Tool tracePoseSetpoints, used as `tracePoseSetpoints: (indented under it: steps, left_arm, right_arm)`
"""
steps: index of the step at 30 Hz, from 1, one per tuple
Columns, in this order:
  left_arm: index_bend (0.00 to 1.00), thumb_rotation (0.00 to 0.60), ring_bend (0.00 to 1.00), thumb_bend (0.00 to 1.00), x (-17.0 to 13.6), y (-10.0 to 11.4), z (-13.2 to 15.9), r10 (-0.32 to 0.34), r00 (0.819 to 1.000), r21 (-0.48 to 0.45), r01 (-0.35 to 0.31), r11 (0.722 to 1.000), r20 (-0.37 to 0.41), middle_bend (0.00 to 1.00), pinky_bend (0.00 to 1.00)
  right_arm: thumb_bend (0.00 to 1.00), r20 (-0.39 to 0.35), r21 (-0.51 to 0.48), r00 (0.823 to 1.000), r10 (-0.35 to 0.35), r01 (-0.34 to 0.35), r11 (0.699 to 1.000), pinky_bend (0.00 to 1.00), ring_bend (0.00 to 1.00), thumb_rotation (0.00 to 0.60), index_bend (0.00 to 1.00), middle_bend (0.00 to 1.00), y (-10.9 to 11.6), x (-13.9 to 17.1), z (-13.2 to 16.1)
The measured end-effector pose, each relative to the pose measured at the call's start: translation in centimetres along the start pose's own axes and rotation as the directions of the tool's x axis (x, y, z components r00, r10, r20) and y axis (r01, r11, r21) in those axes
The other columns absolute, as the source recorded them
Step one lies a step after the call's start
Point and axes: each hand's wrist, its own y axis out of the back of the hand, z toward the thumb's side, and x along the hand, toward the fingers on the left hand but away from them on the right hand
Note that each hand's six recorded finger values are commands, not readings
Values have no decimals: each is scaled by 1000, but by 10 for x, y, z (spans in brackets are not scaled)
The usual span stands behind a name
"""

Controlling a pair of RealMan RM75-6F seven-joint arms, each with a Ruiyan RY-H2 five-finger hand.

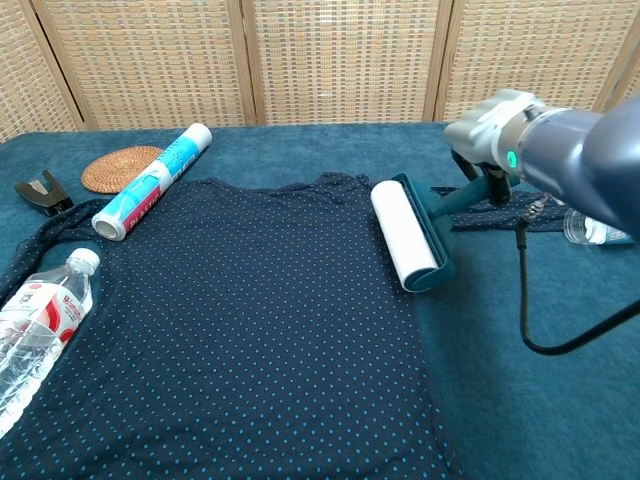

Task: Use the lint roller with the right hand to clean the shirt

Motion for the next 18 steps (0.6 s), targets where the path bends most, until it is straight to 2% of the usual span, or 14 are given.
tracePoseSetpoints:
  steps: [9,18]
  left_arm:
    - [0,600,0,0,3,1,-1,-6,1000,-12,6,1000,-4,0,0]
    - [0,600,0,0,2,3,-1,2,1000,-27,-1,1000,8,0,0]
  right_arm:
    - [852,-2,54,1000,-6,6,998,1000,1000,600,782,1000,7,4,32]
    - [853,-25,79,1000,-12,14,997,1000,1000,600,776,1000,20,22,73]
